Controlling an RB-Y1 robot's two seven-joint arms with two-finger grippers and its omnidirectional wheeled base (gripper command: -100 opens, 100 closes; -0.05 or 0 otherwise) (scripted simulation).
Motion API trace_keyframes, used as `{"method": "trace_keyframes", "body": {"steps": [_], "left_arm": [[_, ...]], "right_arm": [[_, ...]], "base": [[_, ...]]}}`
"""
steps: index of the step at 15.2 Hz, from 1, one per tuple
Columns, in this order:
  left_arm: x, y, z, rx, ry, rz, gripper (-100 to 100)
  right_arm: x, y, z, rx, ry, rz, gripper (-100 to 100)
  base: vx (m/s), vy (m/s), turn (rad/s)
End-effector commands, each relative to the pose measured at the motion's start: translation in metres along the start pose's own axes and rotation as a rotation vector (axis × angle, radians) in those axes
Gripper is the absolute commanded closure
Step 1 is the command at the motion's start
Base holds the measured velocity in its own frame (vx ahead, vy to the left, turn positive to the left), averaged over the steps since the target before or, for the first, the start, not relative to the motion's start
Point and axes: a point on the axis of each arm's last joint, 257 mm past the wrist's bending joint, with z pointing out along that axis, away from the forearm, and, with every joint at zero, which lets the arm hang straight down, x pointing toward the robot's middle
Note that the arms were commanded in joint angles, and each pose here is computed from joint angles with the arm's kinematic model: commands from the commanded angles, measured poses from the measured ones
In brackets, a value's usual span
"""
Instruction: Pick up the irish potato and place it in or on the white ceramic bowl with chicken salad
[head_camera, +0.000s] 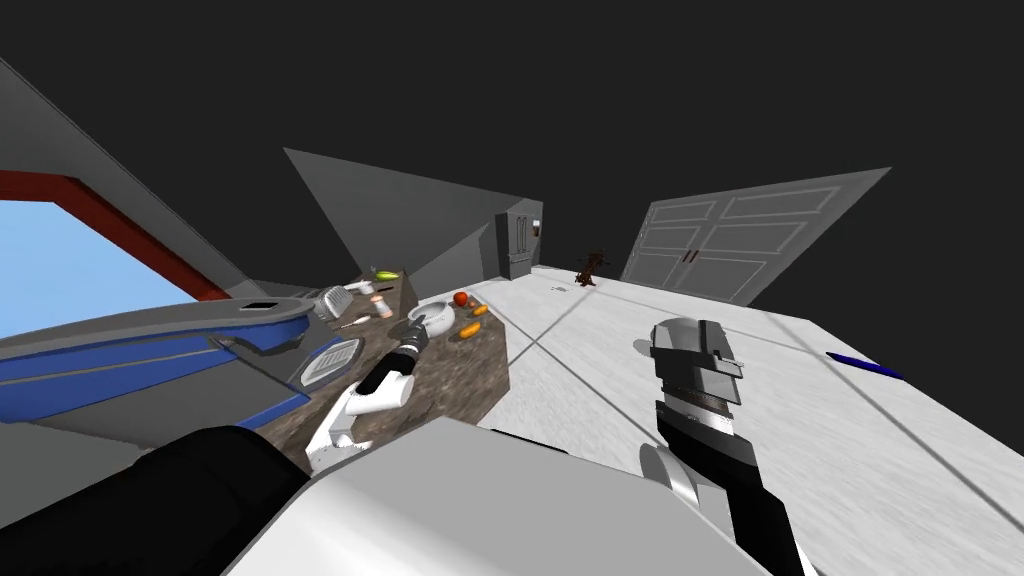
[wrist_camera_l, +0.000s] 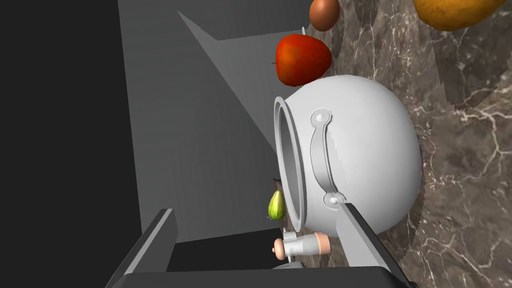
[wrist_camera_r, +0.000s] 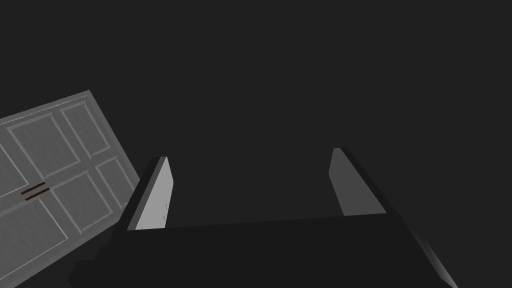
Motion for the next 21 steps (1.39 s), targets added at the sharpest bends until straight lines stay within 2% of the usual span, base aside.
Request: {"method": "trace_keyframes", "body": {"steps": [1, 3, 4, 6, 7, 9, 10, 12, 13, 15, 16, 18, 19, 21], "left_arm": [[-0.019, 0.012, 0.001, -0.047, -0.041, -0.034, -100], [-0.020, 0.017, 0.000, -0.068, -0.044, -0.034, -100], [-0.036, 0.023, 0.000, -0.096, -0.078, -0.065, -100], [-0.037, 0.029, -0.001, -0.117, -0.082, -0.066, -100], [-0.052, 0.035, -0.003, -0.142, -0.116, -0.099, -100], [-0.053, 0.040, -0.004, -0.166, -0.119, -0.100, -100], [-0.068, 0.046, -0.006, -0.187, -0.153, -0.135, -100], [-0.069, 0.052, -0.007, -0.213, -0.157, -0.136, -100], [-0.083, 0.060, -0.011, -0.243, -0.192, -0.173, -100], [-0.083, 0.064, -0.012, -0.259, -0.195, -0.174, -100], [-0.097, 0.071, -0.017, -0.285, -0.229, -0.211, -100], [-0.097, 0.075, -0.018, -0.304, -0.232, -0.213, -100], [-0.110, 0.082, -0.024, -0.329, -0.265, -0.251, -100], [-0.110, 0.087, -0.025, -0.348, -0.268, -0.253, -100]], "right_arm": [[0.000, 0.000, 0.000, 0.000, 0.000, 0.000, 0], [0.000, 0.000, 0.000, 0.000, 0.000, 0.000, 0], [0.000, 0.000, 0.000, 0.000, 0.000, 0.000, 0], [0.000, 0.000, 0.000, 0.000, 0.000, 0.000, 0], [0.000, 0.000, 0.000, 0.000, 0.000, 0.000, 0], [0.000, 0.000, 0.000, 0.000, 0.000, 0.000, 0], [0.000, 0.000, 0.000, 0.000, 0.000, 0.000, 0], [0.000, 0.000, 0.000, 0.000, 0.000, 0.000, 0], [0.000, 0.000, 0.000, 0.000, 0.000, 0.000, 0], [0.000, 0.000, 0.000, 0.000, 0.000, 0.000, 0], [0.000, 0.000, 0.000, 0.000, 0.000, 0.000, 0], [0.000, 0.000, 0.000, 0.000, 0.000, 0.000, 0], [0.000, 0.000, 0.000, 0.000, 0.000, 0.000, 0], [0.000, 0.000, 0.000, 0.000, 0.000, 0.000, 0]], "base": [[0.035, -0.057, -0.172], [0.036, -0.047, -0.140], [0.035, -0.041, -0.141], [0.037, -0.043, -0.131], [0.033, -0.053, -0.208], [0.041, -0.042, -0.119], [0.044, -0.044, -0.157], [0.039, -0.041, -0.117], [0.043, -0.046, -0.195], [0.043, -0.036, -0.118], [0.043, -0.040, -0.129], [0.040, -0.036, -0.136], [0.043, -0.035, -0.180], [0.041, -0.031, -0.111]]}}
